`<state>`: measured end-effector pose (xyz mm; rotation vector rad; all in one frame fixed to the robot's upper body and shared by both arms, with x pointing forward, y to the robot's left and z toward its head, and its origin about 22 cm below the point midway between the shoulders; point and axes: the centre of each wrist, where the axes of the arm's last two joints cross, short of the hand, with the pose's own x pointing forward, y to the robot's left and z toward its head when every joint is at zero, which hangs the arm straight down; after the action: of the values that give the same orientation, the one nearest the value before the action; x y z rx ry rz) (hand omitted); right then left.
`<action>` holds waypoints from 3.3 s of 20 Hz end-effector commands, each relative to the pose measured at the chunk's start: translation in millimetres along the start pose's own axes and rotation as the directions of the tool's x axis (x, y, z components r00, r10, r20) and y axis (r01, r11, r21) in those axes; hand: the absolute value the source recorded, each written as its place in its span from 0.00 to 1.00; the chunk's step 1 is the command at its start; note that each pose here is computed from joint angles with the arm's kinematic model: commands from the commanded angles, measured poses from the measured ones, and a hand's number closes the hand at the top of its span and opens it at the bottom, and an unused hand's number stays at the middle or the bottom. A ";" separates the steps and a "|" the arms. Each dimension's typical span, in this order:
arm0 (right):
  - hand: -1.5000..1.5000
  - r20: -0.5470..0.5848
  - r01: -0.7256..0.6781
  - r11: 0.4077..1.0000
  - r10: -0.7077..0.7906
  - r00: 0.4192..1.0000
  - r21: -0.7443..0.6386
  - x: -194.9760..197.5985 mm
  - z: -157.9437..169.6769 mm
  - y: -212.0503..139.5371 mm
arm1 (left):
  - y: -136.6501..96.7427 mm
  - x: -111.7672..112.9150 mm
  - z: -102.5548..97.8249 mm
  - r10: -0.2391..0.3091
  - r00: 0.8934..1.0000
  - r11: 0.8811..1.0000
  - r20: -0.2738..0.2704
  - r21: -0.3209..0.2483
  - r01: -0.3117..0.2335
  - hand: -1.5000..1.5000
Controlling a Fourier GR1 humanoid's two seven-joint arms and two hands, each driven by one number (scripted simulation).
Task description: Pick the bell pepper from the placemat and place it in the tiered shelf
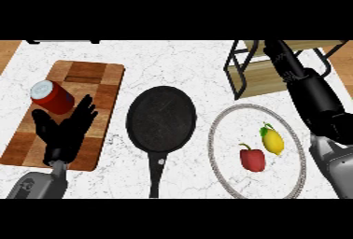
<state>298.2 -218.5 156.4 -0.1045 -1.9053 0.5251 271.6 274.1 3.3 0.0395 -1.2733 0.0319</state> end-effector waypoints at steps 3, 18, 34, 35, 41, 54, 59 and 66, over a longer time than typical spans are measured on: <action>1.00 -0.040 -0.202 0.957 0.198 0.979 -0.210 -12.4 48.4 -48.4 | 13.1 -28.1 4.5 -0.010 0.998 0.997 -0.068 0.079 0.015 0.50; 0.00 -0.377 -0.389 0.890 0.285 0.882 -0.237 -61.3 225.1 -88.1 | 23.2 -40.8 18.4 0.005 0.988 0.998 -0.153 0.068 0.005 0.50; 0.00 -0.614 -0.538 0.842 0.404 0.679 -0.041 56.6 181.9 -14.9 | 20.3 -21.4 11.0 -0.039 0.988 0.999 -0.150 0.013 0.041 0.50; 0.00 -0.612 -0.533 0.845 0.396 0.685 -0.050 53.3 172.4 -10.4 | 23.6 -28.3 6.1 -0.024 0.987 0.999 -0.159 0.024 0.028 0.50; 0.00 -0.705 -0.612 0.791 0.435 0.559 0.002 42.8 147.3 14.1 | 11.1 -35.2 8.4 -0.036 0.987 0.999 -0.156 0.031 0.041 0.50; 0.00 -0.774 -0.631 0.746 0.524 0.356 0.215 12.5 109.2 79.4 | 22.7 -43.9 6.3 -0.031 0.987 0.997 -0.156 0.064 0.041 0.50; 0.00 -0.791 -0.686 0.701 0.526 0.311 0.196 -21.2 92.9 94.1 | 24.7 -18.6 7.4 -0.020 0.987 0.999 -0.158 0.045 0.028 0.50; 0.00 -0.799 -0.681 0.708 0.513 0.314 0.186 -25.2 101.3 119.7 | 16.8 -37.8 8.6 -0.010 0.987 0.998 -0.162 0.054 0.019 0.50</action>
<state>194.9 -161.9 70.0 -1.0461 -0.9562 0.6936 252.7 292.9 -18.3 0.0924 -1.1672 0.0467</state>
